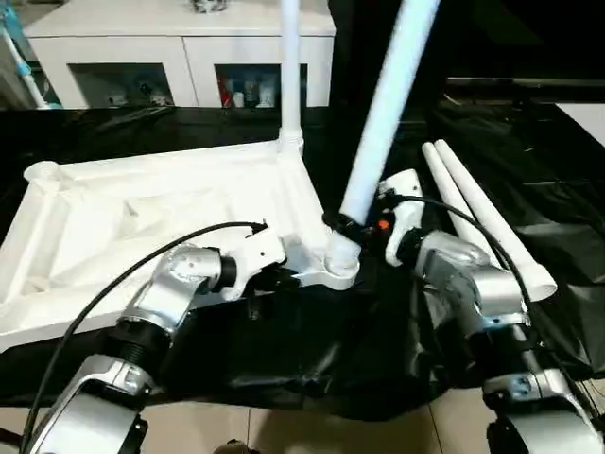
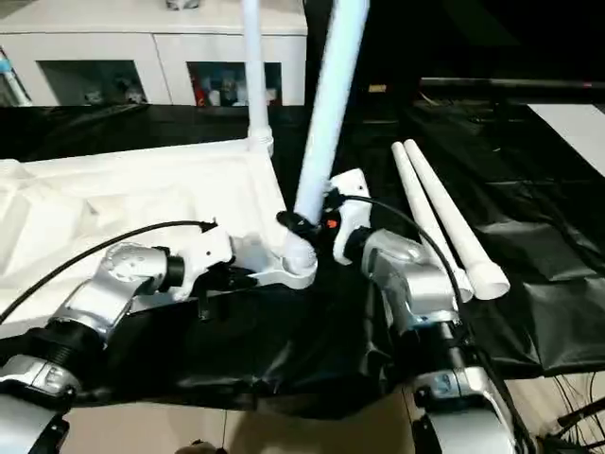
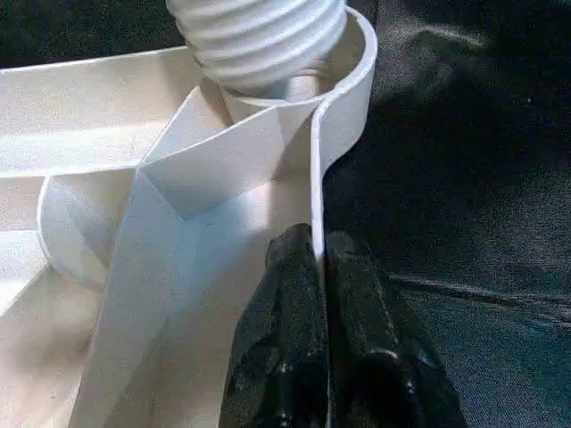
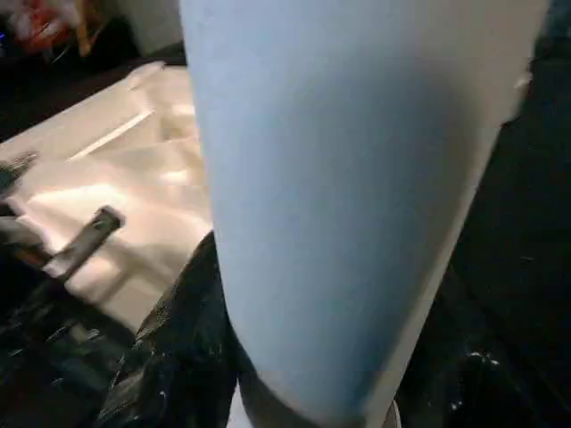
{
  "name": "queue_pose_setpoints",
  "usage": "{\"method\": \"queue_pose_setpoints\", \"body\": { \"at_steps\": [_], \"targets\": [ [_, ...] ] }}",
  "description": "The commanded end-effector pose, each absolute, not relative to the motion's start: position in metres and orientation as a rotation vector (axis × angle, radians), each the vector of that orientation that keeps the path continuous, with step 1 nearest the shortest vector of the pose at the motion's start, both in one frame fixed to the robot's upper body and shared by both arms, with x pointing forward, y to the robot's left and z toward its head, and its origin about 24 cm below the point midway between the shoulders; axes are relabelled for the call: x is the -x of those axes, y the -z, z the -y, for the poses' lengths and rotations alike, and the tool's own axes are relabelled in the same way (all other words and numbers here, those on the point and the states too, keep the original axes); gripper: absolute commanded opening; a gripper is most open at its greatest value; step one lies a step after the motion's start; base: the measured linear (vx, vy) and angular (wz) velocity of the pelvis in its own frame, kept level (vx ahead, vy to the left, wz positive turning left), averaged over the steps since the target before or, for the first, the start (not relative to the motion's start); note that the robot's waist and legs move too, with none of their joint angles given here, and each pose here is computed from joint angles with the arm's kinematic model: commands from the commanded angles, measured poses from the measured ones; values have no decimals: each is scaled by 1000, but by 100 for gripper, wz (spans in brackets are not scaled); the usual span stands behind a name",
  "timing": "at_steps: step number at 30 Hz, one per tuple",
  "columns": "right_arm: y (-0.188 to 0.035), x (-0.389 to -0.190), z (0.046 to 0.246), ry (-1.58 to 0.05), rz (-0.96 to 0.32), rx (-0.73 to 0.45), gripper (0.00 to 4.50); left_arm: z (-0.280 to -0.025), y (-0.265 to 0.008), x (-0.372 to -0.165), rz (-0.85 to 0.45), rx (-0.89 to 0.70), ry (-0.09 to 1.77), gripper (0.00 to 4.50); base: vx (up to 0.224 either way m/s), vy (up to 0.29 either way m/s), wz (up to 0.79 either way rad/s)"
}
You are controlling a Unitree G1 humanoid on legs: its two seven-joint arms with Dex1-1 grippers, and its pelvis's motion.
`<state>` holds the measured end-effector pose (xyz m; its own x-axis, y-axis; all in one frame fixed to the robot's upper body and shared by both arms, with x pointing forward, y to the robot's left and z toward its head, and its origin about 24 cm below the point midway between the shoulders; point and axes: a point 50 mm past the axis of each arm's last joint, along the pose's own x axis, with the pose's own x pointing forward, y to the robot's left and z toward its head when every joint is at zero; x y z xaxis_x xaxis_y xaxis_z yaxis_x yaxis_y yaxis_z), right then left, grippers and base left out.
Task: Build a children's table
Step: Insert table leg to table base
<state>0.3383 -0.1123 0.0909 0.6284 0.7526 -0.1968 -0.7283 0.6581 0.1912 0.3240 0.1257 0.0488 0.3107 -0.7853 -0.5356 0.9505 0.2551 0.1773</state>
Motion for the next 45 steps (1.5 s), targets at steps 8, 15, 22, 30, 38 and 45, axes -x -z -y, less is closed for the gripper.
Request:
{"method": "queue_pose_setpoints", "body": {
  "at_steps": [8,15,22,30,38,45],
  "targets": [
    [-81,-345,109,-859,-344,-66,186,-123,-33,-316,-440,-506,1221,0,0,0,0],
    [-80,-341,115,-895,-390,-55,186,-127,-33,-315,-451,-514,1212,0,0,0,0],
    [-84,-339,124,-902,-388,-58,186,-128,-33,-317,-452,-521,1211,0,0,0,0],
    [-81,-342,123,-889,-389,-83,186,-128,-34,-319,-450,-528,1208,0,0,0,0],
    [-69,-344,123,-840,-381,-169,186,-131,-34,-319,-452,-535,1200,0,0,0,0],
    [-45,-330,129,-814,-397,-247,186,-135,-34,-318,-453,-537,1193,0,0,0,0]
  ]
}}
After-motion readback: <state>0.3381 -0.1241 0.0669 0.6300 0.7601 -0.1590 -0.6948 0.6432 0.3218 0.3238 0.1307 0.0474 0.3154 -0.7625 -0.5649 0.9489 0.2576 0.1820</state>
